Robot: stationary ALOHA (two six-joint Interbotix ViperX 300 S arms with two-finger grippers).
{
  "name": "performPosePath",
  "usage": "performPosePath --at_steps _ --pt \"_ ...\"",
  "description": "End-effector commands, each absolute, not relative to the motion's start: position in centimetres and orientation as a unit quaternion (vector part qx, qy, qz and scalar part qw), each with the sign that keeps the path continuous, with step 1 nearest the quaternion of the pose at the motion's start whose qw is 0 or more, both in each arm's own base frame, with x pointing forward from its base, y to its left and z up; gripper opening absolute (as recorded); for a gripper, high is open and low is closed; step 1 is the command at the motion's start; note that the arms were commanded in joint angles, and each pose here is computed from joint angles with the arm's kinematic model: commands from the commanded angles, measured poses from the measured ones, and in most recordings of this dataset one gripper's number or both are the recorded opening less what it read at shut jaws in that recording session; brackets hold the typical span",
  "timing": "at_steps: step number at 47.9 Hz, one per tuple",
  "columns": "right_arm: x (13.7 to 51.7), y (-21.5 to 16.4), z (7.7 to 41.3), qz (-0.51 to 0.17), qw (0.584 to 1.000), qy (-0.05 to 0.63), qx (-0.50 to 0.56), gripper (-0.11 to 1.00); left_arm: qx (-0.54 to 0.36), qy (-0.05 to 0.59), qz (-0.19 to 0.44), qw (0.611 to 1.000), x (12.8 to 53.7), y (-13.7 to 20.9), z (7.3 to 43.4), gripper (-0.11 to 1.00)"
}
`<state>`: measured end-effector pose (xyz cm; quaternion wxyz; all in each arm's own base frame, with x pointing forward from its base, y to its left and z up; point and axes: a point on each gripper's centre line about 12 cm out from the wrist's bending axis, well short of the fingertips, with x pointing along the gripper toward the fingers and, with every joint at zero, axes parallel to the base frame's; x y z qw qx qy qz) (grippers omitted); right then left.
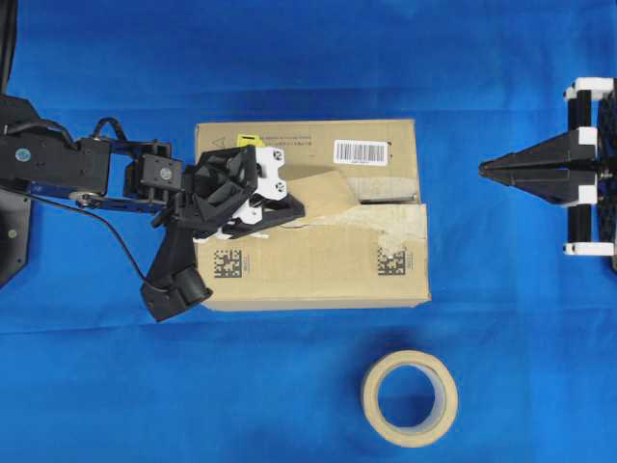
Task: Apply tape along the seams of the closed cardboard box to seal it securely.
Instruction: 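Press the tape strip down onto the box top seam with the left gripper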
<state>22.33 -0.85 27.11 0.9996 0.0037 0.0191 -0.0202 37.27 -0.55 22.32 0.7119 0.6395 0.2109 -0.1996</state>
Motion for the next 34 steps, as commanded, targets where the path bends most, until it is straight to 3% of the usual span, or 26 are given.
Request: performPosePath --at_steps 1,34 --pt "22.6 -1.0 28.1 -0.024 1.000 0.004 0.003 0.00 0.640 0.202 -0.196 0.715 37.0 -0.8 23.4 0.00" --pt "24.4 -1.8 27.5 -0.039 0.999 0.004 0.009 0.00 0.641 0.249 -0.244 0.684 36.5 -0.5 20.3 0.00"
